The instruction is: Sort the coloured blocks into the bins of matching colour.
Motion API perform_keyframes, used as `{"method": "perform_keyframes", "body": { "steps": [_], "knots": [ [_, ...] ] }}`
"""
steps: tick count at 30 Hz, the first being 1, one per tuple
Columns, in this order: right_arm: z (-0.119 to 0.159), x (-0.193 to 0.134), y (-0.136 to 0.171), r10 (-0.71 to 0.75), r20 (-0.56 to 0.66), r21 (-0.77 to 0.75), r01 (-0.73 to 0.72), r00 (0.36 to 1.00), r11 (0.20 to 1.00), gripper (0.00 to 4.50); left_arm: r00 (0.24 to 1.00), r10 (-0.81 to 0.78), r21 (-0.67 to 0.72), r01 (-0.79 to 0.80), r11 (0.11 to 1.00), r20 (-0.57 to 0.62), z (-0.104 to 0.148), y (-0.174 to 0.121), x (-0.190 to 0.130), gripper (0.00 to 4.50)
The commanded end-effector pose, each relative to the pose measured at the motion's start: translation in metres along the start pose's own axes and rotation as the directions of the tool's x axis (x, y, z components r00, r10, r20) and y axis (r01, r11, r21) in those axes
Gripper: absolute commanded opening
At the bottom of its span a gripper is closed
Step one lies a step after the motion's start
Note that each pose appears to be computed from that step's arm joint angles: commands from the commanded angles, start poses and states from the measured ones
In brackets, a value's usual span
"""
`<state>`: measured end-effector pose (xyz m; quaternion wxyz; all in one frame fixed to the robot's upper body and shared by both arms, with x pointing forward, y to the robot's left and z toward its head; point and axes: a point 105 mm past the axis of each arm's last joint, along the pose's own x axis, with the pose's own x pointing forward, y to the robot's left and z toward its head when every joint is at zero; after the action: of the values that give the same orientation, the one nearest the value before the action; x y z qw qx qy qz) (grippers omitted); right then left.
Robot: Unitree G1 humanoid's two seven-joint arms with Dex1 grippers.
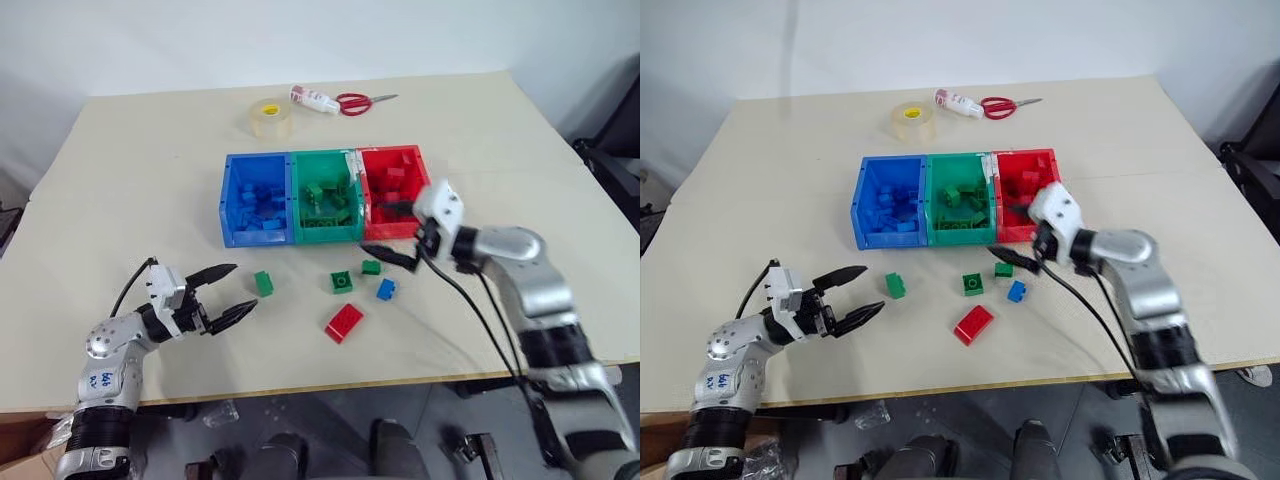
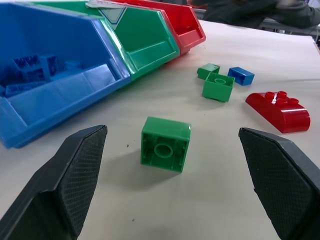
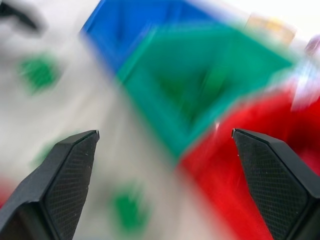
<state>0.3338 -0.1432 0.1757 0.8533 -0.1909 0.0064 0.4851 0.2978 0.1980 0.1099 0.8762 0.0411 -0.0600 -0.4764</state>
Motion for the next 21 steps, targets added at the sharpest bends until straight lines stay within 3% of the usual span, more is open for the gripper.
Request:
{"method": "perform_keyframes", "body": {
  "steps": [1,9,21],
  "knots": [
    [0.008,-0.036,0.016,0.024,-0.009,-0.023,-0.024,1.0,0.999,4.45,1.0,-0.017,0.025,0.016,1.0,0.0,0.004,0.004,0.0,4.5],
    [-0.03,-0.09,0.037,0.018,-0.244,0.034,-0.01,0.97,0.999,4.45,0.998,-0.057,0.026,0.058,0.998,-0.019,0.002,0.009,-0.002,4.5],
    [-0.028,-0.045,0.039,0.093,-0.17,0.052,-0.085,0.981,0.995,4.45,0.996,-0.094,0.058,0.094,0.994,-0.005,0.009,-0.001,0.004,4.5]
  ]
}}
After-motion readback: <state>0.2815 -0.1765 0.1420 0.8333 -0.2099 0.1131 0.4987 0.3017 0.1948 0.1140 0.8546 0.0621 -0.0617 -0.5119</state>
